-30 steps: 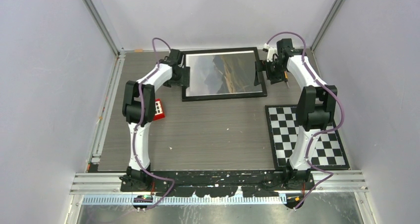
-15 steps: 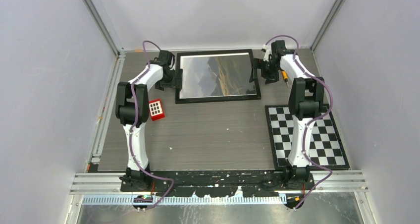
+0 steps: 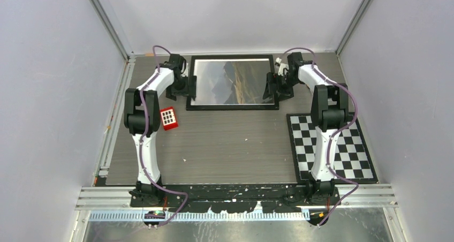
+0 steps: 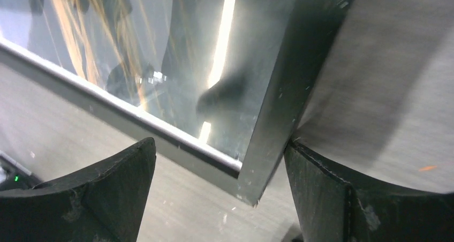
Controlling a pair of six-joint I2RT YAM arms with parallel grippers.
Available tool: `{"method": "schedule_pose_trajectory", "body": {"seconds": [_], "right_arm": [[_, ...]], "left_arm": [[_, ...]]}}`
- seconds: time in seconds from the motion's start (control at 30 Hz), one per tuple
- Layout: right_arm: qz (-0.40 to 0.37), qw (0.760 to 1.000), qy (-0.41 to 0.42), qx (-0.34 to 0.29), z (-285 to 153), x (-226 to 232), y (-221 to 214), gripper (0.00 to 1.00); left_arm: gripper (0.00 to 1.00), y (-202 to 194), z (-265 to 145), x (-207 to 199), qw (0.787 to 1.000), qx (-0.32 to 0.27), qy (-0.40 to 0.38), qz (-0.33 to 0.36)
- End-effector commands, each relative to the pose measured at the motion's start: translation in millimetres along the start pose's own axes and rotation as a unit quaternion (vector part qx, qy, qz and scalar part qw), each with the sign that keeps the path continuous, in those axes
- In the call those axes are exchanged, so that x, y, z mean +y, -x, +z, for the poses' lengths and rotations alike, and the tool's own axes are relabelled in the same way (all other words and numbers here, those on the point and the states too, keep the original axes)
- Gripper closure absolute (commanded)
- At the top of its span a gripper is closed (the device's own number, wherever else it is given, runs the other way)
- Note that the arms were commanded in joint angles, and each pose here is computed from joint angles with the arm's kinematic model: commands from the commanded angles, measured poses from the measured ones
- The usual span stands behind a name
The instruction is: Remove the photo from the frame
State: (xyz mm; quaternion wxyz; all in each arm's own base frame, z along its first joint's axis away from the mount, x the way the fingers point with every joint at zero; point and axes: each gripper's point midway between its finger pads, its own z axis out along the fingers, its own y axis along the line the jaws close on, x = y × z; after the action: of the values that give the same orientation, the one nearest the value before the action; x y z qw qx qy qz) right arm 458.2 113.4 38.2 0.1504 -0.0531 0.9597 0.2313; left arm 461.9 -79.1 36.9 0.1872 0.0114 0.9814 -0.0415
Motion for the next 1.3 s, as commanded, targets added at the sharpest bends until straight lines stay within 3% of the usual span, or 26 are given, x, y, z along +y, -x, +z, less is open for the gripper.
{"method": "schedule_pose_trajectory", "body": {"seconds": [0.0,0.27,0.53,0.7,0.87,1.07,1.27], "right_arm": [[-0.012,0.996,0.063,0.058,-8,49,-48,0.08],[-0.063,0.983,0.115,0.126,-13,102,-124,0.10],[-0.180,0.962,0.143,0.146,-13,162,-173,0.10],[-0.212,0.959,0.159,0.103,-38,179,-155,0.08],[-0.193,0.967,0.163,0.025,-74,178,-112,0.05],[-0.112,0.983,0.129,-0.071,-111,137,-44,0.04],[-0.012,0.983,0.080,-0.167,-147,76,5,0.03]], "left_arm": [[0.00,4,-5,-5,1.000,0.011,-0.028,-0.003],[0.00,9,-5,-15,0.997,0.015,-0.076,0.003],[0.00,13,-10,-8,0.996,0.018,-0.067,0.052],[0.00,49,-52,-15,0.991,-0.073,-0.078,0.079],[0.00,76,-91,-56,0.969,-0.147,-0.094,0.173],[0.00,69,-76,-151,0.945,-0.145,-0.122,0.265],[0.00,71,-50,-226,0.935,-0.161,-0.135,0.285]]}}
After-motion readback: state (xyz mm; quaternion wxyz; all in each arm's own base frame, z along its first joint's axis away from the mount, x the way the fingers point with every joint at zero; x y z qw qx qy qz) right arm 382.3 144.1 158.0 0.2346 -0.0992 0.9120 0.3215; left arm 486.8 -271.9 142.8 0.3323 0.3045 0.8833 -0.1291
